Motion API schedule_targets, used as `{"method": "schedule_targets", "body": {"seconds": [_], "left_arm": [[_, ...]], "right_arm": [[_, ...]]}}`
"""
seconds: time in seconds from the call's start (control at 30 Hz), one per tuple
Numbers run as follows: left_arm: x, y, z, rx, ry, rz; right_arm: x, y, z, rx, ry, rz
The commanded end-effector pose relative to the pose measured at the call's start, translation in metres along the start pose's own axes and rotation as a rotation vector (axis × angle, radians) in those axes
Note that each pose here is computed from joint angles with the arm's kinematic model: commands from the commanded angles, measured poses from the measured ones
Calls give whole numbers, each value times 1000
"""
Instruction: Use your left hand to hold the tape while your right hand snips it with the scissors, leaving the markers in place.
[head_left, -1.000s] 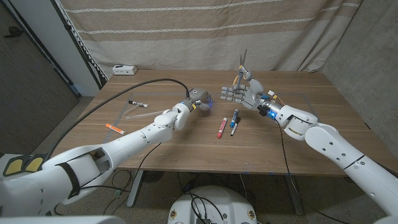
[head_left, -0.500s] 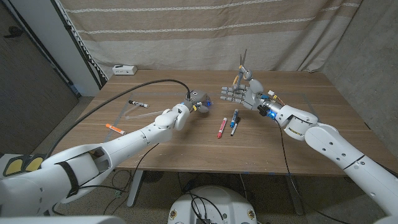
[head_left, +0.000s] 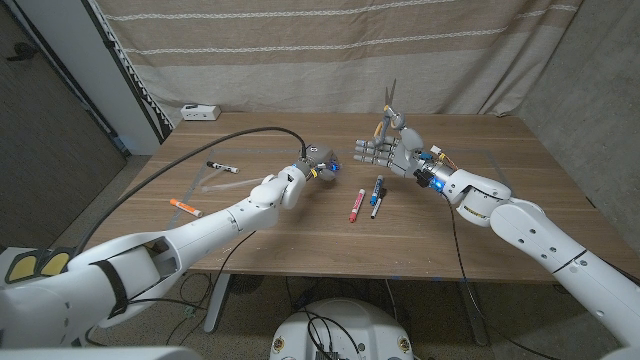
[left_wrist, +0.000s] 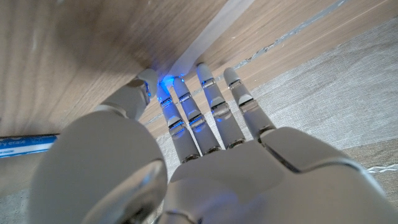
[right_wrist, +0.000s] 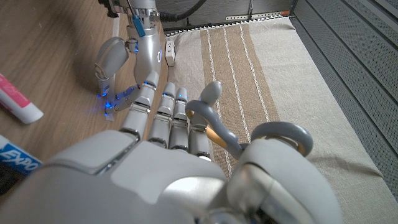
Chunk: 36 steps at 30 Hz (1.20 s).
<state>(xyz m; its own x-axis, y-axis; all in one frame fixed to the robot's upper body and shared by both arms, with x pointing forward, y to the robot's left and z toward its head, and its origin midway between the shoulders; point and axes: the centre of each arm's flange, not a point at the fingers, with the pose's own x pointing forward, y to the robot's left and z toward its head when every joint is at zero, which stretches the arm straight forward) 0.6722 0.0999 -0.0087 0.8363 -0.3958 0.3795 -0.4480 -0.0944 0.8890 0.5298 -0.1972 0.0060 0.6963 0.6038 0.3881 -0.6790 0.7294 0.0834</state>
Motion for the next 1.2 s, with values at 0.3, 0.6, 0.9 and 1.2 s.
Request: {"method": "schedule_targets", "body": {"seconds": [0.3, 0.6, 0.9, 1.2], "left_arm": [[-3, -7, 4, 1, 8, -8], [-5, -8, 5, -24, 10, 7], [-4, -8, 7, -50, 10, 0], [-7, -6, 3, -158, 21, 79]], "right_arm": [[0, 1, 1, 3, -2, -4], [-1, 0, 3, -2, -2, -5], [-3, -1, 2, 0, -2, -8], [-4, -2, 1, 5, -1, -6]]}}
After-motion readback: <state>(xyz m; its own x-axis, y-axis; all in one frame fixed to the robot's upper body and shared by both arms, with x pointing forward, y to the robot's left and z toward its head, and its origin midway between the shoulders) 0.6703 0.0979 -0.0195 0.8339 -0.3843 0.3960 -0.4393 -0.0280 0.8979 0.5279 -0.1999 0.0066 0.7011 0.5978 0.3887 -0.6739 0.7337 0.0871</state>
